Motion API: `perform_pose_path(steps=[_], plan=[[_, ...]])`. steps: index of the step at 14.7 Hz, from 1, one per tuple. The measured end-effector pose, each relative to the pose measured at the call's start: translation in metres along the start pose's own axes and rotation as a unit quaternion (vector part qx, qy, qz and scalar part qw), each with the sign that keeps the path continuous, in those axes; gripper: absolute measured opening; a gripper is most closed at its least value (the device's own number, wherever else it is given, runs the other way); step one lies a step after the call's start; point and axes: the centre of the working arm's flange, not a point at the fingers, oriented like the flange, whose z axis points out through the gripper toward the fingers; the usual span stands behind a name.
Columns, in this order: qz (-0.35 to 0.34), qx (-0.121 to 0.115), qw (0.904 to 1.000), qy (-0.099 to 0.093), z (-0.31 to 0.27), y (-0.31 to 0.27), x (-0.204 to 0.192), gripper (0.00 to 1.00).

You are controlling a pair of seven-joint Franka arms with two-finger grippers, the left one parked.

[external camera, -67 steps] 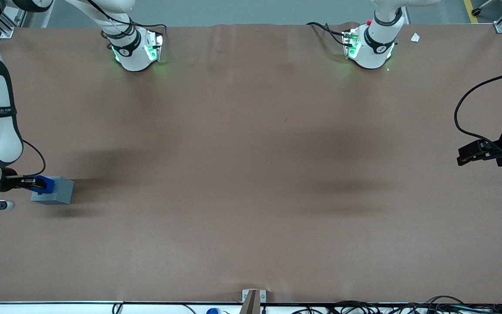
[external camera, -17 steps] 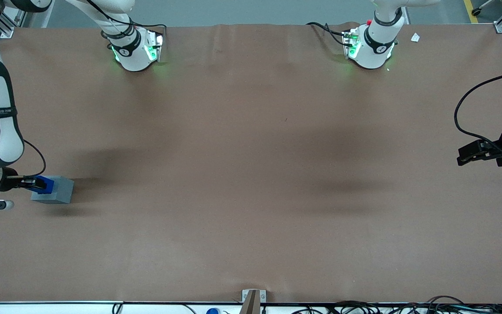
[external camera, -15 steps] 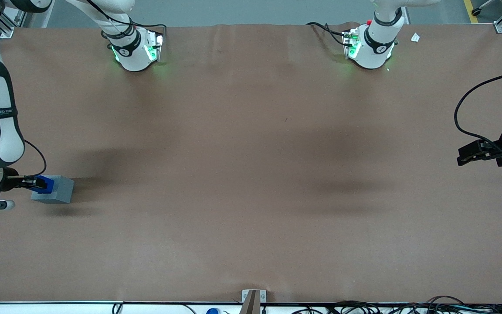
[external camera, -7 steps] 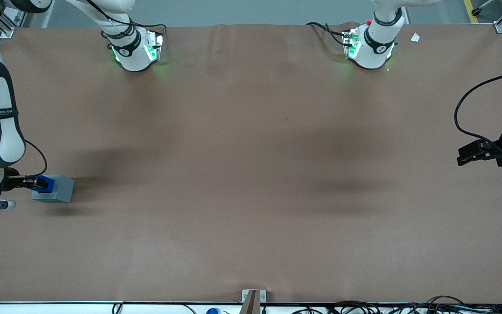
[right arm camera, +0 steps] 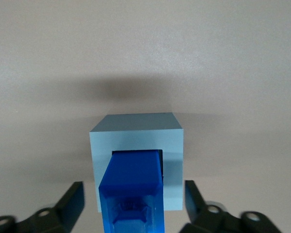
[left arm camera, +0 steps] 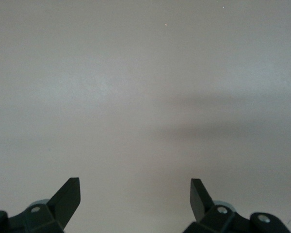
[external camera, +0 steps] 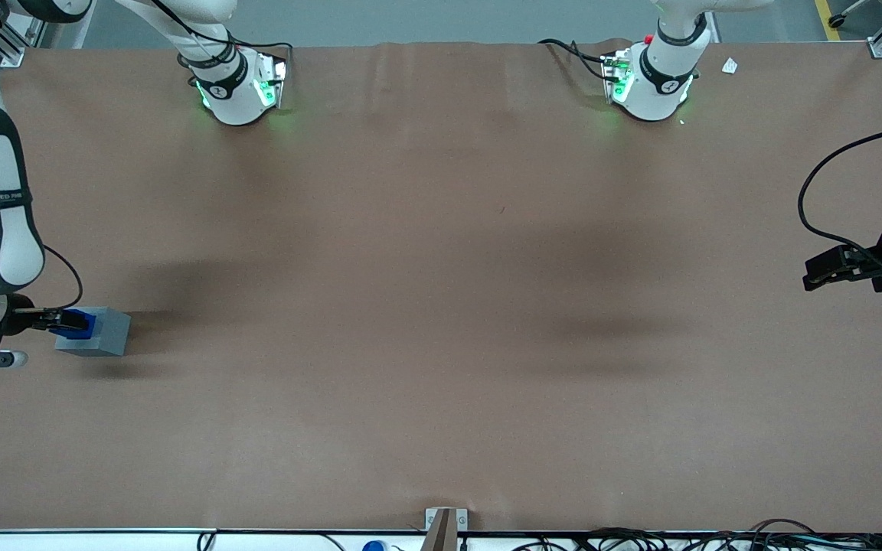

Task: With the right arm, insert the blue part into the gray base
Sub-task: 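Lower the blue block into the gray base's square opening, then open the right gripper to release the blue block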

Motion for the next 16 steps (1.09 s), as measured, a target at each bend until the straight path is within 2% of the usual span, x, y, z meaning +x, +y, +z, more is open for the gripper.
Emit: perform_pose_path(steps=[10,16], plan=[[-0.003,-0.002,0.9999,0.01,-0.013,-0.002,0.005,1.0],[0.002,0.006,1.0,-0.002,-0.044,-0.019,0.011,1.0]])
